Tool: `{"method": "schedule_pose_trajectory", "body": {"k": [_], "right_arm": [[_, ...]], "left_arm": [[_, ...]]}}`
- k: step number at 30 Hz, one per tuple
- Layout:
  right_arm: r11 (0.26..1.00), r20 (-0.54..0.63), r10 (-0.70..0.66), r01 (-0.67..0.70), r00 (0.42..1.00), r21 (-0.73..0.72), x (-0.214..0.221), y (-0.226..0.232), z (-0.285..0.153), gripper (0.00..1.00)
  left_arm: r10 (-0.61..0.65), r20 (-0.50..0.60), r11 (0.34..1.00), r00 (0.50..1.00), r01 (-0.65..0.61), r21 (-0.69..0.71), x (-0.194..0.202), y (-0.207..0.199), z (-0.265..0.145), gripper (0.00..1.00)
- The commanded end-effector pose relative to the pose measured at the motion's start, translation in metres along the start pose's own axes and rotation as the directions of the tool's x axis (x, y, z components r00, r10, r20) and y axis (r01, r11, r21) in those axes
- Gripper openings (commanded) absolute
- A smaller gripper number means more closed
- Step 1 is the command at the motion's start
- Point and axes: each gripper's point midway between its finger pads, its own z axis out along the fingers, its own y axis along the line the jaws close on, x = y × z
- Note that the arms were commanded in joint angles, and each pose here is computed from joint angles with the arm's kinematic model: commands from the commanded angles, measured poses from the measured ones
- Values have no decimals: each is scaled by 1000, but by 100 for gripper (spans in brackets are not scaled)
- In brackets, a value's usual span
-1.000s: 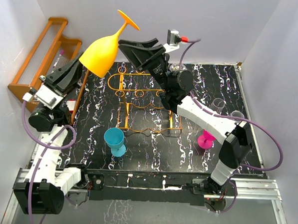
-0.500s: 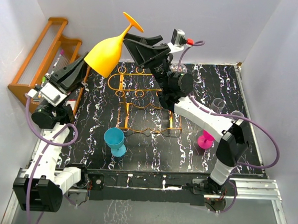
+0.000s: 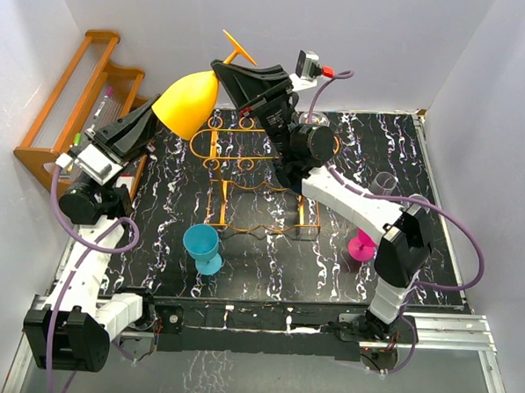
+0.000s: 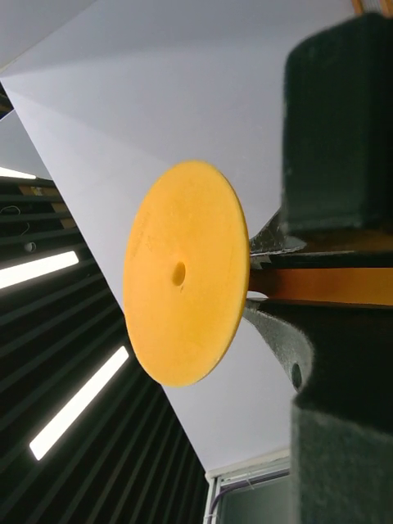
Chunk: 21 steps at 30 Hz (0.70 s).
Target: Place the wine glass upside down on the wine glass rack
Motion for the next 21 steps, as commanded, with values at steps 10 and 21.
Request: {"method": "schedule_pose_trajectory", "body": {"k": [10, 21], "right_arm": [[995, -29, -96, 97, 995, 7, -20, 33, 20, 8], [729, -306, -579, 648, 756, 220, -121, 102, -7, 8]], "left_arm": [[32, -36, 999, 999, -33, -18, 2, 6, 3, 8], [-52, -377, 998, 925, 39, -42, 25, 3, -14, 81]]}}
